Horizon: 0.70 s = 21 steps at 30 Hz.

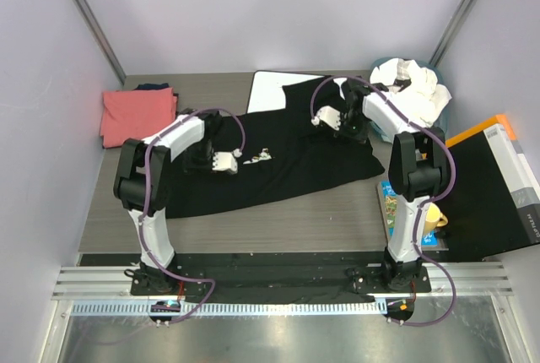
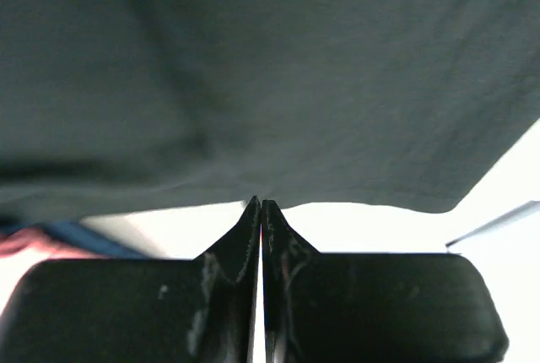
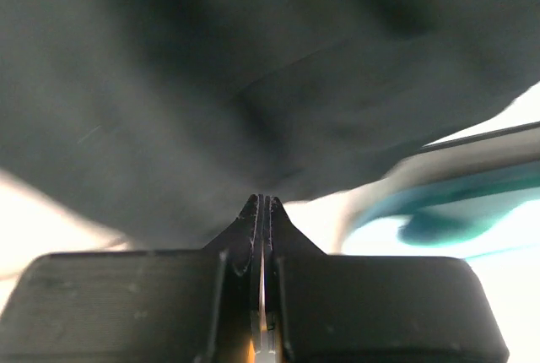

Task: Fold and stack the t-shirts
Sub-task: Fold the flattened tshirt in 1/3 of the way

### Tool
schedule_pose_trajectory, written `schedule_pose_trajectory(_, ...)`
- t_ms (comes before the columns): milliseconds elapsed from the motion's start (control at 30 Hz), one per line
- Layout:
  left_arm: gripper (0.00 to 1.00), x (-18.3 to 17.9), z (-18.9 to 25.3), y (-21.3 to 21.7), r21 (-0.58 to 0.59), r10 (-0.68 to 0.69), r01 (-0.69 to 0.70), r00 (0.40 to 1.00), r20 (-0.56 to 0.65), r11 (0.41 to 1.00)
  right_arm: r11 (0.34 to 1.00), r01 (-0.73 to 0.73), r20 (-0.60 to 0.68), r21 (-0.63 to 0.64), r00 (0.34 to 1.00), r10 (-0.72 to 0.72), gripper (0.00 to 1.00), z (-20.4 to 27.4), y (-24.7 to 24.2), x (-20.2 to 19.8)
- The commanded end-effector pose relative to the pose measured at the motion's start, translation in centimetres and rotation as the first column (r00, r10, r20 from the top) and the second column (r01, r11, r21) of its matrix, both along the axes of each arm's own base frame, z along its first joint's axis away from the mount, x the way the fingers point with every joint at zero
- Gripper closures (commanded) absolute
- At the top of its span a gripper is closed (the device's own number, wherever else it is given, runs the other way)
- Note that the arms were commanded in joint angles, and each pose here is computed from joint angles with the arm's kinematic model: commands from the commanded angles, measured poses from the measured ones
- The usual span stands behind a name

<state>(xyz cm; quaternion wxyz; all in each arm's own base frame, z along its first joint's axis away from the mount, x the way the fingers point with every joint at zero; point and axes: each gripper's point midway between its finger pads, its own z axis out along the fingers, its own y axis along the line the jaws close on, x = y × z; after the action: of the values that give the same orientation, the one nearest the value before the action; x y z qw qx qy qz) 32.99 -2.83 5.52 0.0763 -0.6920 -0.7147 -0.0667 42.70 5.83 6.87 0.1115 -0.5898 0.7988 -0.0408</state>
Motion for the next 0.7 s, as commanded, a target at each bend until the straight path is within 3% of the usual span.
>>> schedule_pose_trajectory(0, 1.00, -0.9, -0.4, 0.4, -0.034, -0.017, 0.015, 0.999, -0.034, 0.999, 0.998, -0.039, -0.198, 0.049, 0.979, 0.048, 0.99, 2.5, -0.2, -6.9)
schedule_pose_trajectory(300, 1.00, 0.6, -1.1, -1.2, -0.099, 0.001, -0.005, 0.999, -0.046, 0.995, 0.998, 0.020, -0.307, 0.057, 0.952, -0.002, 0.99, -0.7, -0.7, -9.9)
schedule_pose_trajectory(467, 1.00, -1.2, 0.0, -3.5, -0.231, -0.001, -0.032, 0.989, -0.145, 0.972, 0.998, 0.045, -0.299, 0.042, 0.954, -0.030, 0.99, -2.5, -1.3, -10.2)
schedule_pose_trajectory(667, 1.00, -3.3, 0.8, -4.7, -0.301, -0.021, -0.053, 0.971, -0.236, 0.952, 0.997, 0.072, -0.289, 0.040, 0.956, -0.057, 0.99, -3.3, -1.8, -9.4)
